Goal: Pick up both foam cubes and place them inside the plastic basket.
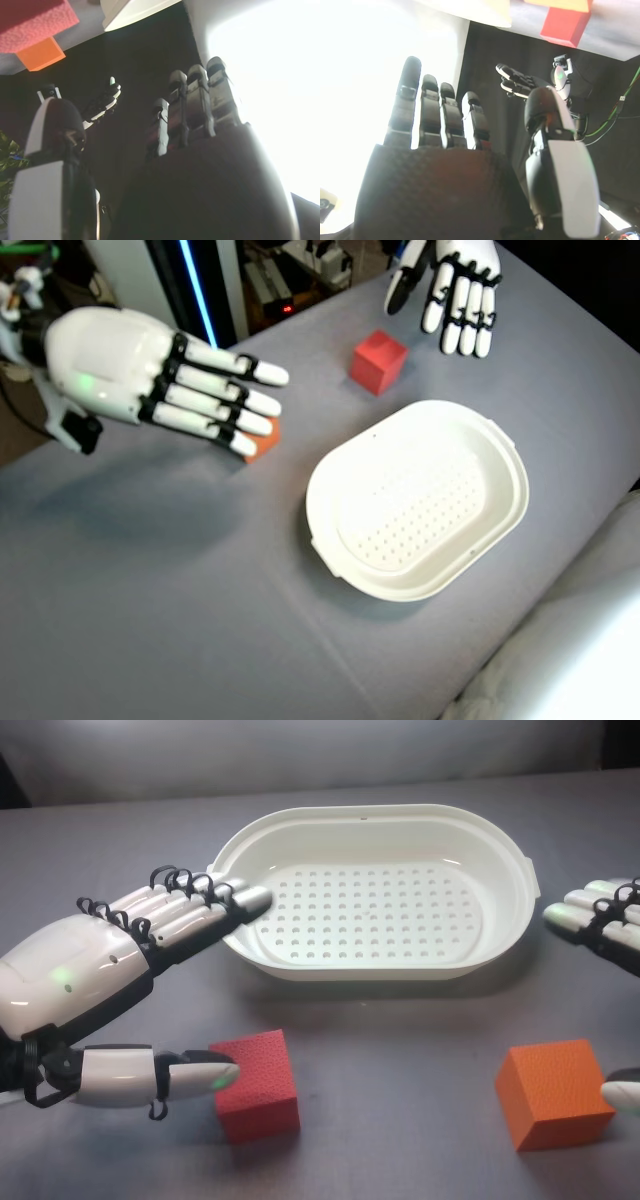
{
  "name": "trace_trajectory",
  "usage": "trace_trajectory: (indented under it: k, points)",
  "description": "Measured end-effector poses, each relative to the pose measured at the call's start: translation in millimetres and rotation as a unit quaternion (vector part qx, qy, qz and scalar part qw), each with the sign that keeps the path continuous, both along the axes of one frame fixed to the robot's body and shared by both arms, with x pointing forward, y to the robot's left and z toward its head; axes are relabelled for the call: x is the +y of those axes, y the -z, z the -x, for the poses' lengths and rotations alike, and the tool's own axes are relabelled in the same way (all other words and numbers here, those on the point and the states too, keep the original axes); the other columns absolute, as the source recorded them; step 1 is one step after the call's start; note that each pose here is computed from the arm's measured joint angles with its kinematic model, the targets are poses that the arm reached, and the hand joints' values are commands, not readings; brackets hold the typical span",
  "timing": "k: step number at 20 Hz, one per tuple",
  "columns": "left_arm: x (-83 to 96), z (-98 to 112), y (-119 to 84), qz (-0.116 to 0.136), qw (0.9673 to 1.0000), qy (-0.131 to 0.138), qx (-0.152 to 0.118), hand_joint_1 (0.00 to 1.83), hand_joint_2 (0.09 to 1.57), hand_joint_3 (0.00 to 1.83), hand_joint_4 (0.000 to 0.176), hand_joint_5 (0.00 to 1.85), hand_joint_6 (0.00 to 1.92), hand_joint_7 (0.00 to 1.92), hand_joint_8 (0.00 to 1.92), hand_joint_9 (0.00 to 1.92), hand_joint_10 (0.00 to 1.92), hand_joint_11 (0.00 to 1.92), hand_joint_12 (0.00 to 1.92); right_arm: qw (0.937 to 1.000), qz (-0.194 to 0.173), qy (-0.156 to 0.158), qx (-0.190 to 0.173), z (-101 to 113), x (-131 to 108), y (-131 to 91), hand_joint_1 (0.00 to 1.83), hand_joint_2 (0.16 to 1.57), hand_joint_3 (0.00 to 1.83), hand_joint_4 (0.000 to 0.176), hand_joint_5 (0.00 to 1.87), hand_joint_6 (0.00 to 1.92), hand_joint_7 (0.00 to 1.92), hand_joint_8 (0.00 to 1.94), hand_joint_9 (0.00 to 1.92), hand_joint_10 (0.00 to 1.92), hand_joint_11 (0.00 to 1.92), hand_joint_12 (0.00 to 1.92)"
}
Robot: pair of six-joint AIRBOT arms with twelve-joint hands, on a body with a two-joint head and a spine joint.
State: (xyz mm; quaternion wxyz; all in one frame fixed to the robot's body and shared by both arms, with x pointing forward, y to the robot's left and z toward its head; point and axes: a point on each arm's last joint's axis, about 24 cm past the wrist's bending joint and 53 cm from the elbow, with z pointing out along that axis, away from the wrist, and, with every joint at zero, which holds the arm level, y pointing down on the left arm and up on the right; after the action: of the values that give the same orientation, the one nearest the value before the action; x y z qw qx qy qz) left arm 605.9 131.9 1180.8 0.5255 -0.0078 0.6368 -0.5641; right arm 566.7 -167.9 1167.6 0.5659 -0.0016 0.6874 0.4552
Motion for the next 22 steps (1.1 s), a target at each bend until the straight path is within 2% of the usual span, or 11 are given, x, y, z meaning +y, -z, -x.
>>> trace_trajectory:
  k: [3,5,8,11,13,16,18,19,20,21,22]
  points:
    - [-0.2,0,0,0.0,1.0,0.001,0.0,0.45,1.09,0.02,0.046,0.0,0.0,0.0,0.0,0.0,0.0,0.0,0.0,1.0,-0.001,0.0,0.0,0,0,0,0.5,1.1,0.02,0.0,0.0,0.0,0.0,0.0,0.0,0.0,0.0,0.0]
    - [-2.0,2,1,0.004,1.0,0.006,0.005,0.48,1.09,0.01,0.029,0.0,0.0,0.0,0.0,0.0,0.0,0.0,0.0,0.9999,-0.008,-0.005,0.007,1,2,0,0.52,1.1,0.01,0.0,0.0,0.0,0.0,0.0,0.0,0.0,0.0,0.0]
    - [-14.8,15,7,-0.005,0.9991,0.039,0.015,0.43,1.08,0.01,0.043,0.0,0.0,0.0,0.0,0.0,0.0,0.0,0.0,0.9995,-0.013,-0.025,0.016,8,8,2,0.53,1.07,0.0,0.0,0.0,0.0,0.0,0.0,0.0,0.0,0.0,0.0]
    - [-37.9,22,29,-0.021,0.9962,0.071,0.045,0.48,1.05,0.0,0.006,0.0,0.0,0.0,0.0,0.0,0.0,0.01,0.0,0.9984,-0.002,-0.036,0.043,10,17,24,0.58,1.05,0.0,0.0,0.0,0.0,0.0,0.0,0.0,0.0,0.0,0.0]
    - [-48.3,21,40,-0.044,0.9941,0.083,0.054,0.54,1.03,0.0,0.0,0.0,0.0,0.0,0.0,0.02,0.01,0.06,0.03,0.9971,0.014,-0.037,0.065,9,19,41,0.62,1.03,0.0,0.0,0.0,0.0,0.0,0.0,0.0,0.0,0.0,0.0]
    - [-52.1,11,52,-0.062,0.993,0.077,0.064,0.58,1.03,0.01,0.0,0.0,0.0,0.05,0.01,0.13,0.03,0.0,0.78,0.996,0.024,-0.035,0.078,-3,25,53,0.67,1.03,0.0,0.0,0.0,0.0,0.0,0.0,0.01,0.0,0.01,0.0]
    - [-55.2,10,62,-0.075,0.9914,0.078,0.074,0.72,1.05,0.01,0.0,0.1,0.02,0.22,0.03,0.35,0.11,0.01,1.37,0.9953,0.028,-0.041,0.083,-7,32,59,0.7,1.04,0.0,0.0,0.0,0.0,0.01,0.0,0.03,0.01,0.05,0.02]
    - [-57.2,10,67,-0.081,0.9905,0.078,0.08,0.8,1.07,0.0,0.0,0.17,0.02,0.3,0.03,0.44,0.15,0.08,1.43,0.9945,0.035,-0.045,0.088,-7,36,65,0.71,1.07,0.0,0.0,0.0,0.0,0.1,0.01,0.11,0.0,0.01,0.32]
    - [-58.1,10,70,-0.084,0.9899,0.079,0.082,0.98,1.12,0.0,0.0,0.32,0.01,0.48,0.05,0.51,0.39,0.25,1.47,0.9936,0.039,-0.049,0.094,-7,39,70,0.8,1.14,0.0,0.0,0.13,0.02,0.32,0.04,0.29,0.07,0.0,0.84]
    - [-57.8,8,72,-0.087,0.9898,0.078,0.083,1.25,1.19,0.02,0.0,0.52,0.08,0.69,1.11,0.63,0.83,0.48,1.57,0.9932,0.042,-0.052,0.096,-7,41,72,1.01,1.21,0.0,0.0,0.51,0.14,0.68,0.17,0.54,0.45,0.17,1.35]
    - [-58.4,5,68,-0.079,0.9907,0.075,0.082,1.42,1.2,0.01,0.0,0.66,0.13,0.67,1.3,0.75,1.37,0.65,1.62,0.9928,0.043,-0.051,0.099,-10,43,75,1.16,1.25,0.0,0.0,0.66,1.06,0.88,0.99,0.75,0.76,0.44,1.46]
